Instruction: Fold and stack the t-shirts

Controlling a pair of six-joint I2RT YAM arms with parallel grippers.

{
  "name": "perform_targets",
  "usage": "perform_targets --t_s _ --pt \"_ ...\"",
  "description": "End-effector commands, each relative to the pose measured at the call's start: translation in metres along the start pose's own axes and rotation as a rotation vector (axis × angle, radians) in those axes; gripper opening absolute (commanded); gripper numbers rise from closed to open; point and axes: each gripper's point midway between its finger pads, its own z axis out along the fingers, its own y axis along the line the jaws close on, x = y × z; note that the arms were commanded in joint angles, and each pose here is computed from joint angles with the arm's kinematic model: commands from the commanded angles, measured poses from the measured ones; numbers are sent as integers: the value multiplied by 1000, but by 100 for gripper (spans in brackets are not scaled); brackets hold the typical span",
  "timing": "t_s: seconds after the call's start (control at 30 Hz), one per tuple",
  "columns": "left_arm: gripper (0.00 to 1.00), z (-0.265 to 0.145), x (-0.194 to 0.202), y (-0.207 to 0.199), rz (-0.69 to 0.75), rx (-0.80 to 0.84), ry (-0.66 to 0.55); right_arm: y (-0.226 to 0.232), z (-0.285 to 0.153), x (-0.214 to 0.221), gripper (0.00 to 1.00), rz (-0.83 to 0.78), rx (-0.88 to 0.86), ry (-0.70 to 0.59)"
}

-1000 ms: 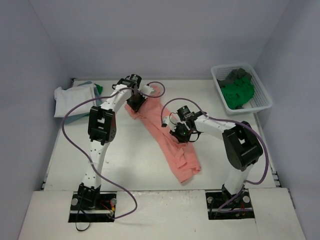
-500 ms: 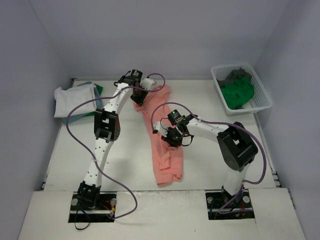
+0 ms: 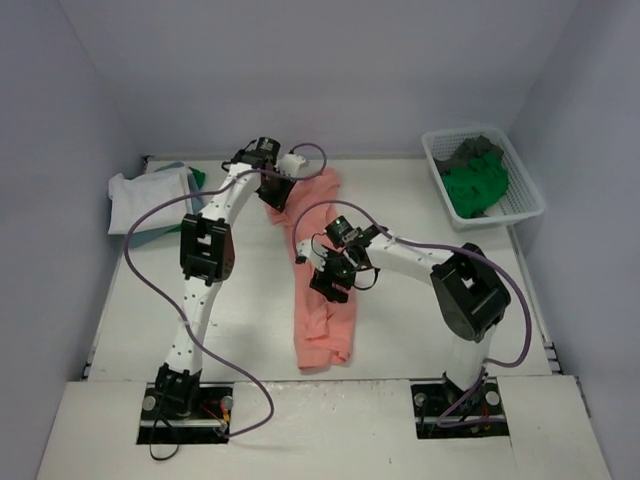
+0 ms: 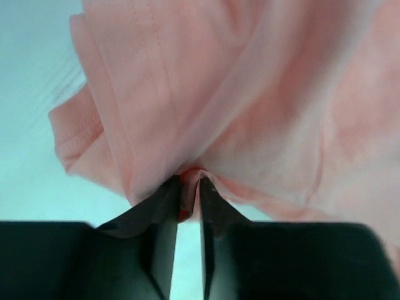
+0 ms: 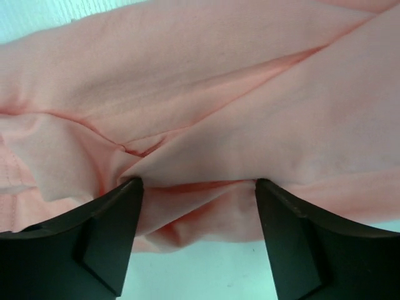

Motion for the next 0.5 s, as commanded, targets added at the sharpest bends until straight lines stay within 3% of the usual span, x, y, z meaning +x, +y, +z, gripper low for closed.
perform_targets --t_s 0.0,0.03,0.2,0.23,0.3,0.33,0.47 --pt "16 -105 -66 -8 24 -37 -241 -14 -48 -35 70 4 100 -128" --pt "20 -130 -72 -14 32 -39 -282 -16 -55 -39 77 8 121 -147" --pt "50 -206 -88 -50 53 13 -435 -28 -97 -56 90 8 220 -225" --pt "53 -235 -92 -66 79 41 -490 -26 -100 -56 91 9 222 -224" --pt "54 -244 -79 -81 90 85 -484 -12 -105 -56 92 -9 193 -220" --pt "56 -267 -77 -94 116 101 -522 -6 -105 -56 91 -16 183 -214" --pt "57 -280 -36 -116 164 117 -454 34 -89 -34 94 -128 177 -112"
